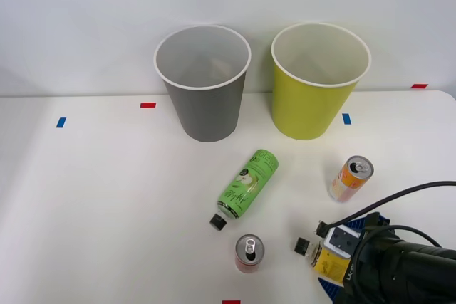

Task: Put cans in the gray bin, plastic bottles in the light green bin

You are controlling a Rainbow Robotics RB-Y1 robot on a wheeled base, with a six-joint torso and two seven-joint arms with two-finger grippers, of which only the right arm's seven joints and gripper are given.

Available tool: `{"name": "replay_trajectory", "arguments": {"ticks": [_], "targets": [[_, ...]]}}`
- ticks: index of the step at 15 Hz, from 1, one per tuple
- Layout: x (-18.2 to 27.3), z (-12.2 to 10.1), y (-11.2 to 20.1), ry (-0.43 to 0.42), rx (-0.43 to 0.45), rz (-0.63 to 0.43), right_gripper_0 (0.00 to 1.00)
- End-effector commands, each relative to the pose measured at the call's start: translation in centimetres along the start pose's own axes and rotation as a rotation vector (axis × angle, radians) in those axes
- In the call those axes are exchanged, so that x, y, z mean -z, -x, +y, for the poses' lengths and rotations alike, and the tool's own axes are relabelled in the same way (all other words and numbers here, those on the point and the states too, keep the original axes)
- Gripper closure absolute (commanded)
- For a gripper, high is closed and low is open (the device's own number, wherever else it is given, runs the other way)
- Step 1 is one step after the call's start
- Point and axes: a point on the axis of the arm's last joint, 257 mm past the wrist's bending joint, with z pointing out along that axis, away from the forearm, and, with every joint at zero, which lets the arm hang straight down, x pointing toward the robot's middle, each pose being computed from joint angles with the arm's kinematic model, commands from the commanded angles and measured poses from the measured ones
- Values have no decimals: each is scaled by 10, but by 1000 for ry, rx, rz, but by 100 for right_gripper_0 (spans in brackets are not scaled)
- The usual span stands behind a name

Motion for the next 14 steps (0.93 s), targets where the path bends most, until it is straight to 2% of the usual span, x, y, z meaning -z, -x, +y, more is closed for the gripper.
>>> {"name": "replay_trajectory", "arguments": {"ticks": [1,7,10,14], "targets": [[0,1,-8,2,10,35,0],[-5,-1,-7,-20,11,65,0],[-22,-1,-8,-15,-6,74,0],[-32,-6,-11,-26,19,91,0]]}}
